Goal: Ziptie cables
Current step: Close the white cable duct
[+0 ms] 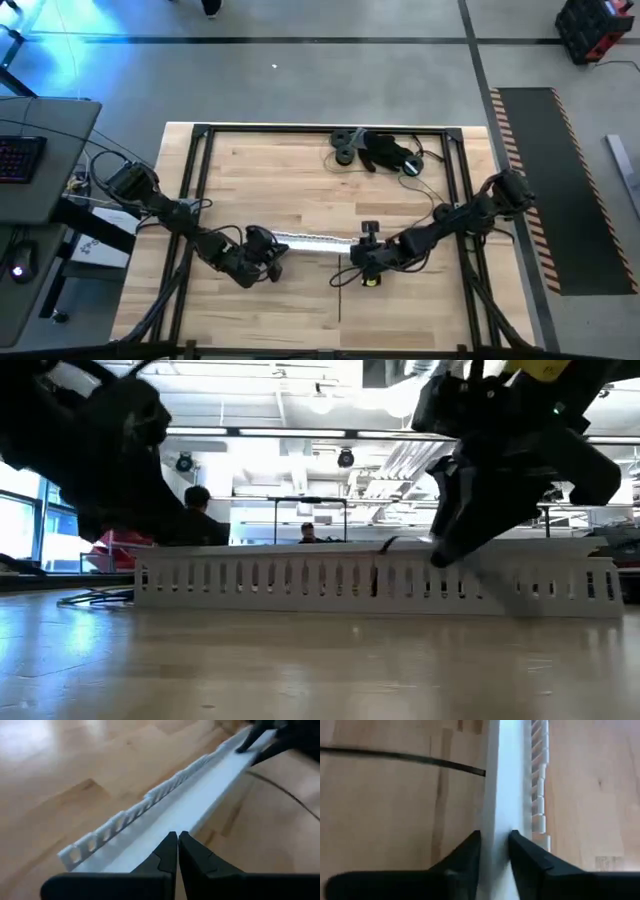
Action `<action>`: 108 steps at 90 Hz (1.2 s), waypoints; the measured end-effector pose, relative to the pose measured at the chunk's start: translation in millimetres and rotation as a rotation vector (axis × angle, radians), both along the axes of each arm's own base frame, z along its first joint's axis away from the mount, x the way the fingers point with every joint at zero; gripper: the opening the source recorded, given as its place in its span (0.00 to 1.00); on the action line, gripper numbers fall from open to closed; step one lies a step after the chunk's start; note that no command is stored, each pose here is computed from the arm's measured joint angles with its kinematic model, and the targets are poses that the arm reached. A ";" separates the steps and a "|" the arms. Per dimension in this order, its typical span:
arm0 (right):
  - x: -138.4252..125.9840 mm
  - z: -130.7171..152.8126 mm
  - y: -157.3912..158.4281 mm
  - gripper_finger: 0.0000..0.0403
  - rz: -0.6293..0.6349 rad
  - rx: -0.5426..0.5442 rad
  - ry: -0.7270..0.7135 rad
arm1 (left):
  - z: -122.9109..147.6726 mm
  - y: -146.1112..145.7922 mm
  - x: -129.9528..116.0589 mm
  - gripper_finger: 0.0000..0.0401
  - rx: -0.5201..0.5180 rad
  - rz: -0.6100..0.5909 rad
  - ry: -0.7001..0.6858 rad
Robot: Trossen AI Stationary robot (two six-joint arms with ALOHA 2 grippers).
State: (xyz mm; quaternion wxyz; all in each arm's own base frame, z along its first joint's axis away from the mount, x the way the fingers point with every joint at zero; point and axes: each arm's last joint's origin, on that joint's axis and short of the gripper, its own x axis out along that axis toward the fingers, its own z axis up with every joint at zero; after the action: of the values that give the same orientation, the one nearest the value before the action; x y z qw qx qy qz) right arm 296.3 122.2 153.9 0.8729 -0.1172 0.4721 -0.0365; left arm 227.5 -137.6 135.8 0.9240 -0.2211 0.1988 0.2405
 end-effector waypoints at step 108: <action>7.1 30.4 40.3 0.00 0.054 -0.592 -0.131 | 69.5 -22.1 1.8 0.24 0.707 -0.419 0.128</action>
State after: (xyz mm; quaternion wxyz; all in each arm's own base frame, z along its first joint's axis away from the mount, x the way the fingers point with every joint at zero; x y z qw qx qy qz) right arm 303.3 162.5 184.2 0.8299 -0.3767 0.3805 -0.1567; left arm 229.3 -159.8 205.3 0.9578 0.1705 0.2014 0.1140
